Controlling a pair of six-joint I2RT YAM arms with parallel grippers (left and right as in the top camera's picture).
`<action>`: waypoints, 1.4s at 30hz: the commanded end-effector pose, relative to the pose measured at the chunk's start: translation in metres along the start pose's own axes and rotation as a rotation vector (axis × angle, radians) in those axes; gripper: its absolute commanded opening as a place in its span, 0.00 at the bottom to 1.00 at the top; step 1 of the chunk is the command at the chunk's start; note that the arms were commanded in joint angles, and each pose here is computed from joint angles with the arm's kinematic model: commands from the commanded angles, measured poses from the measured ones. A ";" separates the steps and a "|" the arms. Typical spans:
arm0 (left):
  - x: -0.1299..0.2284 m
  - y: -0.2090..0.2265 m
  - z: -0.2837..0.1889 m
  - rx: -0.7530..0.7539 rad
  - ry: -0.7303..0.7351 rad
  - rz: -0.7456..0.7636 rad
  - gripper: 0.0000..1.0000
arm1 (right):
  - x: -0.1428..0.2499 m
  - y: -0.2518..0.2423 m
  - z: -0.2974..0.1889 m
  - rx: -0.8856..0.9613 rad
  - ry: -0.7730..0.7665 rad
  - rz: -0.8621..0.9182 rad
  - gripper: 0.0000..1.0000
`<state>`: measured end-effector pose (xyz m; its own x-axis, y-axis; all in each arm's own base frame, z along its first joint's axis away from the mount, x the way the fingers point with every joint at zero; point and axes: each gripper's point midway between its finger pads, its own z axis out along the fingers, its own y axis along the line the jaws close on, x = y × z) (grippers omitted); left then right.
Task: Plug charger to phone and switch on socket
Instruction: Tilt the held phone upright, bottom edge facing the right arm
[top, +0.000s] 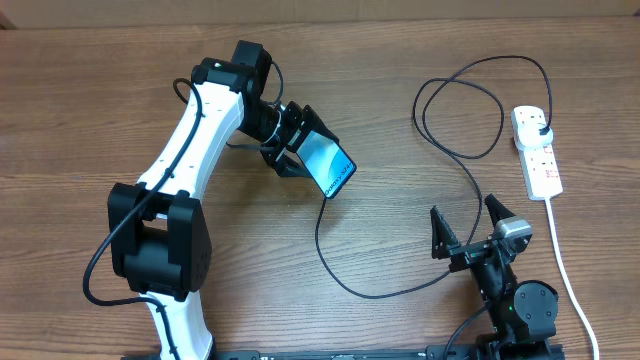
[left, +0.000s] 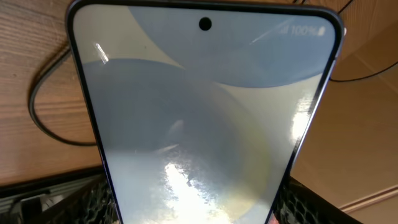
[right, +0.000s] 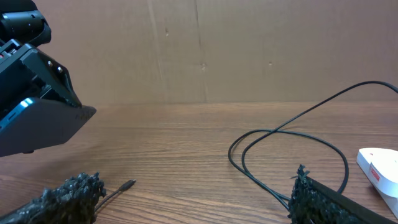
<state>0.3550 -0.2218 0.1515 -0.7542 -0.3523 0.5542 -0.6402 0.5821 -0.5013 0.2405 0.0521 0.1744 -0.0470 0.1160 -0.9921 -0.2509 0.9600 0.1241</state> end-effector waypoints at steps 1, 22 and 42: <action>0.009 -0.016 -0.008 0.064 0.046 -0.036 0.54 | 0.001 -0.001 0.000 -0.001 -0.005 -0.002 1.00; 0.009 -0.021 -0.025 0.148 0.111 -0.115 0.52 | 0.001 -0.001 0.000 -0.001 -0.005 -0.002 1.00; 0.020 -0.036 -0.047 0.257 0.267 -0.336 0.49 | 0.001 -0.001 0.000 -0.001 -0.005 -0.002 1.00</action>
<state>0.3629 -0.2164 0.1896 -0.4981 -0.3271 0.8030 -0.8572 0.3252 -0.3992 0.2405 0.0522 0.1743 -0.0474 0.1159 -0.9921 -0.2516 0.9598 0.1242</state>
